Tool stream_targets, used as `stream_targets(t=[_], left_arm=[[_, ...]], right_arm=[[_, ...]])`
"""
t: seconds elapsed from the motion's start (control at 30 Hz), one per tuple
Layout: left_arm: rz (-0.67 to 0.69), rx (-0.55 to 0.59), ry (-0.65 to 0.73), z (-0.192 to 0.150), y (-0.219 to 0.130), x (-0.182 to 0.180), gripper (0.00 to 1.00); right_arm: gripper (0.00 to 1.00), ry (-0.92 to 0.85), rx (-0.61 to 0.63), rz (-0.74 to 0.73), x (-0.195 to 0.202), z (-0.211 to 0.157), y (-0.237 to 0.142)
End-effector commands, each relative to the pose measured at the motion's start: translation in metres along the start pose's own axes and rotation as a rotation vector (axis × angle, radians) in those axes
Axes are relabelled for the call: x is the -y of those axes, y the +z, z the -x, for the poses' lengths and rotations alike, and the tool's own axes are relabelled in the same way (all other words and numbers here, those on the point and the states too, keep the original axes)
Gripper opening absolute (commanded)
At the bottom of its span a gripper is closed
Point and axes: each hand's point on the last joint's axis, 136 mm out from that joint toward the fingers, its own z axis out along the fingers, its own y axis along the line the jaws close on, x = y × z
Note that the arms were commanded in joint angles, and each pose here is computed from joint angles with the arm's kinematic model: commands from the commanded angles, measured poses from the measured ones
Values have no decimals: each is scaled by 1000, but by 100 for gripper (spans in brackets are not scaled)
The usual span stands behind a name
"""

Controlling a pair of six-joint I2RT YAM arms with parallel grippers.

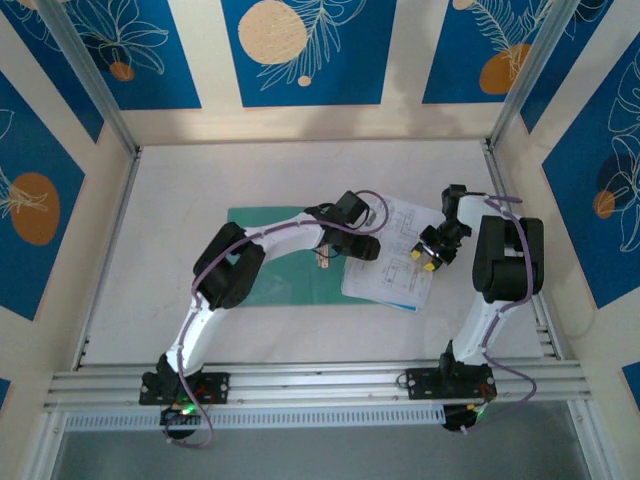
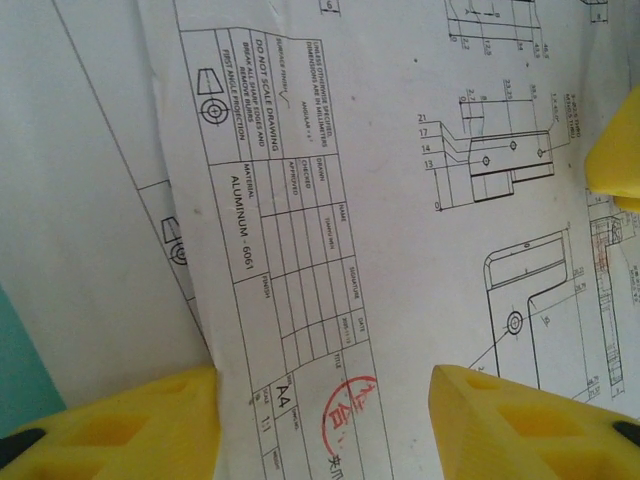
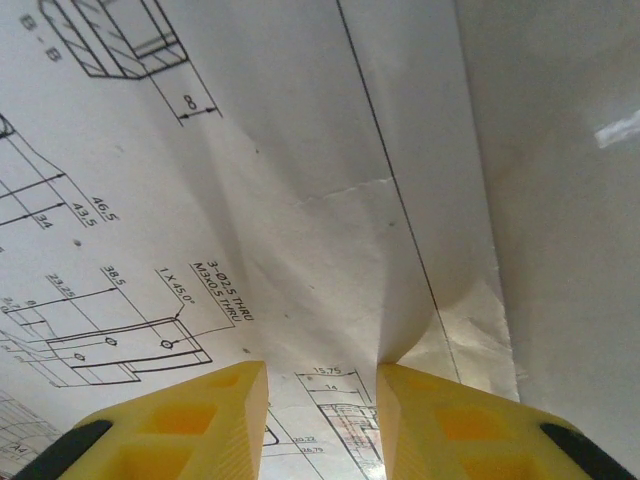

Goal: Put the files into the folder

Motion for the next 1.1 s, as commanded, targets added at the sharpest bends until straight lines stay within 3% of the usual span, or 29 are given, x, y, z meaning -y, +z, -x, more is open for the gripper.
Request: stream_targets(t=[0.0,0.4,0.77,0.83,0.97,1.07], left_arm=[[-24,-6,23,-8,4,10,55],[-32,80,7,3,-15,17,42],[-66,92,-27,0,-15,20,7],[-69,105,-33,3,-19,22,0],[-49,140,-61,8,-34,21,0],[-33,176,-89,9,-52,20,0]], right_arm=[[36,19,-45,-46,9,-8,12],[36,18,-46,-45,9,-9,12],[38,1,-42,-9,2,-9,11],[42,-17,-28,27,-5,-8,7],[60,-111,57,127,-30,-10,-22],[69,-206,158,107,-44,-16,-52]])
